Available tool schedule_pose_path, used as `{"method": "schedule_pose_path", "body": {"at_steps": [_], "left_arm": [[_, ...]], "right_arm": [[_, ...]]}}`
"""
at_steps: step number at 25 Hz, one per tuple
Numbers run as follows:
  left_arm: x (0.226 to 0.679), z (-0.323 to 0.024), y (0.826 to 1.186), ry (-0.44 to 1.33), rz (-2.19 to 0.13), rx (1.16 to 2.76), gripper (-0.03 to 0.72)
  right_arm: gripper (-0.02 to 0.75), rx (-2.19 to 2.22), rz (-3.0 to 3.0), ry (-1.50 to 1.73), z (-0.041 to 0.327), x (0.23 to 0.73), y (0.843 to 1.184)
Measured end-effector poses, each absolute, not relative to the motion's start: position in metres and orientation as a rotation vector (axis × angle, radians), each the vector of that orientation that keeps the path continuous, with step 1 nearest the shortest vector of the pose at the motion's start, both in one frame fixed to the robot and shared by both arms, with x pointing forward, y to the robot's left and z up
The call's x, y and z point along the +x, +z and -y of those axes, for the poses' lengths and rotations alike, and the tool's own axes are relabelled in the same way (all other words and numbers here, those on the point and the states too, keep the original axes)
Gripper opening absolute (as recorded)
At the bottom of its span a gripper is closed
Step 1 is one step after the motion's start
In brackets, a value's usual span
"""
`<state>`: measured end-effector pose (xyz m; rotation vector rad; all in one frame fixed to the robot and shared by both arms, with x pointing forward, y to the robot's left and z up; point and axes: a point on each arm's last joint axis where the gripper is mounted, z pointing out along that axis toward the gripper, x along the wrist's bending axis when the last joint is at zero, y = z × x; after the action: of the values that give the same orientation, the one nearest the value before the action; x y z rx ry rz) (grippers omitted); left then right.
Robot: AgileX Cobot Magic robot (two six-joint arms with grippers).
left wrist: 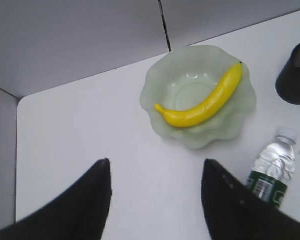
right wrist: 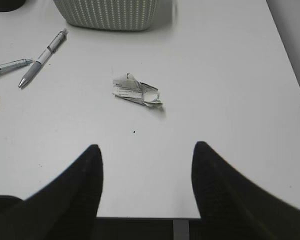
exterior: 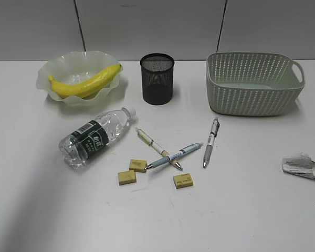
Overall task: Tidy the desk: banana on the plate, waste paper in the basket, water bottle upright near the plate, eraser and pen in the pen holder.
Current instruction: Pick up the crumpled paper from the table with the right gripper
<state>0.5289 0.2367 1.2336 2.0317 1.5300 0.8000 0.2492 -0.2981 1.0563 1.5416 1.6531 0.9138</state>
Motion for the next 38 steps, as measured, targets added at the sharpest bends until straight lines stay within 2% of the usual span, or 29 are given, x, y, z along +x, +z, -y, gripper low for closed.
{"method": "schedule_pose_path", "body": {"at_steps": [5, 11, 13, 20, 25, 30, 38], "left_arm": [[0.461, -0.252, 1.224, 0.743, -1.535, 2.027, 0.432], [0.382, -0.270, 1.172, 0.650, -1.563, 2.070, 0.430], [0.351, -0.277, 1.162, 0.665, -1.531, 2.026, 0.429], [0.287, -0.294, 1.108, 0.708, -1.471, 1.944, 0.419], [0.254, -0.302, 1.069, 0.750, -1.427, 1.883, 0.416], [0.227, -0.306, 1.065, 0.820, -1.290, 1.702, 0.416], [0.229, -0.305, 1.063, 0.831, -1.273, 1.680, 0.416]], "right_arm": [[0.454, 1.542, -1.653, 0.914, 0.298, 0.249, 1.056], [0.454, 1.542, -1.653, 0.914, 0.298, 0.249, 1.056], [0.454, 1.542, -1.653, 0.914, 0.298, 0.249, 1.056], [0.454, 1.542, -1.653, 0.914, 0.298, 0.249, 1.056], [0.454, 1.542, -1.653, 0.914, 0.298, 0.249, 1.056], [0.454, 1.542, -1.654, 0.913, 0.298, 0.249, 1.056], [0.454, 1.423, -1.712, 0.873, 0.297, 0.255, 1.066]]}}
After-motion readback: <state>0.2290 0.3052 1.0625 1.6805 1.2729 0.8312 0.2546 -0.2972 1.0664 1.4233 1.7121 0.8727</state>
